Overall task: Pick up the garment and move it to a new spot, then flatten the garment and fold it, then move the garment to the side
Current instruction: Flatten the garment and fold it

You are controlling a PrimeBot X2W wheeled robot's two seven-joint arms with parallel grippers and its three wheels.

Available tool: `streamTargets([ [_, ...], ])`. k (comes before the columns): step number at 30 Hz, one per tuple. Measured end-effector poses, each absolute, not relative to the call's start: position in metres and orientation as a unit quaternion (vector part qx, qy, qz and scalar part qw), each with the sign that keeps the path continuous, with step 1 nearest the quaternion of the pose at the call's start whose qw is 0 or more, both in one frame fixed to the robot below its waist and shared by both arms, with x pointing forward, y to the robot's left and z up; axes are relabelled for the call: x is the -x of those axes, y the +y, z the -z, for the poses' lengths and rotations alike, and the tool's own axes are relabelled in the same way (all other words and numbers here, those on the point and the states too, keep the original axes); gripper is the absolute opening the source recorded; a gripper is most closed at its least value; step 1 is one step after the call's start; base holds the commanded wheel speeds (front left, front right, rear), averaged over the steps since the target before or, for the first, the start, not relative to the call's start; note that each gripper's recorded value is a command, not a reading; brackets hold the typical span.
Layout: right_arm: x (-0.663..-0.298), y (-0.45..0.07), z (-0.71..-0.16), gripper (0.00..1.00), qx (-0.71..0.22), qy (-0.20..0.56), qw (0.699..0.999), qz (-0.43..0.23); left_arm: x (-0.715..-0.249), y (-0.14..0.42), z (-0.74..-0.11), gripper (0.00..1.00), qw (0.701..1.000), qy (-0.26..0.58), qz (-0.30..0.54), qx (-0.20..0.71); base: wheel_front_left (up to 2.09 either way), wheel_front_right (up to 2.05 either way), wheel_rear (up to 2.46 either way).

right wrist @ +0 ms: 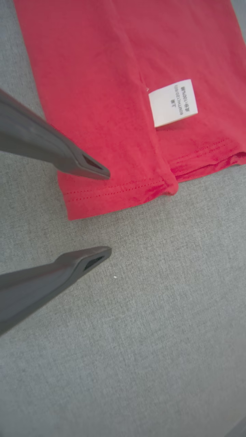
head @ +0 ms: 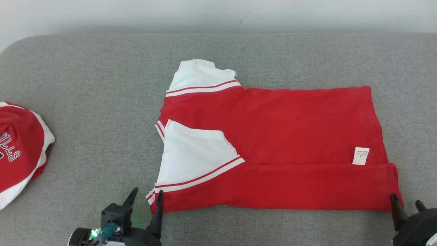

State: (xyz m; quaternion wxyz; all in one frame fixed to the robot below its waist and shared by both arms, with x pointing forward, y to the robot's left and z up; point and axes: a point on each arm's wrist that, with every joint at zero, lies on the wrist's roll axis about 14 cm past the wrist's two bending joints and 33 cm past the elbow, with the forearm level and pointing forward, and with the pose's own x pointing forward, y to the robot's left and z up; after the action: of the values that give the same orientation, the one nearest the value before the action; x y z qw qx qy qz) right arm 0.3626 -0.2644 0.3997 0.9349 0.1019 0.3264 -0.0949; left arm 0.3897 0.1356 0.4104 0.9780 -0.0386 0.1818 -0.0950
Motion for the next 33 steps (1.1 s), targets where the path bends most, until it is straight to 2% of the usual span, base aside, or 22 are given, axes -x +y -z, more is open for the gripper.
streamTargets([
  [5,-0.368,-0.258,-0.389,1.0,-0.107,0.346,0.928,0.089,-0.386,0.131,-0.391,1.0,0.965,0.239,0.105,0.033,0.0,0.0,0.0],
  [14,-0.374,-0.249,-0.376,1.0,-0.114,0.377,0.916,0.076,-0.384,0.125,-0.375,1.0,0.95,0.292,0.108,0.039,0.0,0.0,0.0],
  [15,-0.374,-0.248,-0.375,1.0,-0.114,0.379,0.915,0.076,-0.384,0.125,-0.374,0.95,0.948,0.296,0.108,0.04,0.0,0.0,0.0],
  [16,-0.375,-0.248,-0.374,0.99,-0.116,0.382,0.914,0.075,-0.384,0.125,-0.374,0.74,0.948,0.298,0.108,0.04,0.0,0.0,0.0],
  [17,-0.375,-0.246,-0.374,0.67,-0.117,0.383,0.913,0.073,-0.383,0.125,-0.372,0.56,0.946,0.303,0.109,0.039,0.0,0.0,0.0],
  [18,-0.376,-0.246,-0.373,0.38,-0.117,0.387,0.912,0.071,-0.382,0.124,-0.371,0.34,0.944,0.308,0.113,0.039,0.0,0.0,0.0],
  [19,-0.375,-0.243,-0.371,0.33,-0.12,0.395,0.908,0.067,-0.38,0.122,-0.369,0.04,0.939,0.319,0.116,0.046,0.0,0.0,0.0],
  [21,-0.375,-0.242,-0.37,0.0,-0.12,0.398,0.907,0.065,-0.378,0.122,-0.368,0.0,0.937,0.325,0.118,0.048,0.0,0.0,0.0],
  [29,-0.374,-0.237,-0.377,0.0,-0.127,0.392,0.909,0.054,-0.371,0.119,-0.369,0.0,0.93,0.34,0.126,0.062,0.0,0.0,0.0],
  [33,-0.362,-0.236,-0.383,0.0,-0.139,0.393,0.908,0.047,-0.359,0.116,-0.37,0.0,0.923,0.353,0.136,0.072,0.0,0.0,0.0],
])
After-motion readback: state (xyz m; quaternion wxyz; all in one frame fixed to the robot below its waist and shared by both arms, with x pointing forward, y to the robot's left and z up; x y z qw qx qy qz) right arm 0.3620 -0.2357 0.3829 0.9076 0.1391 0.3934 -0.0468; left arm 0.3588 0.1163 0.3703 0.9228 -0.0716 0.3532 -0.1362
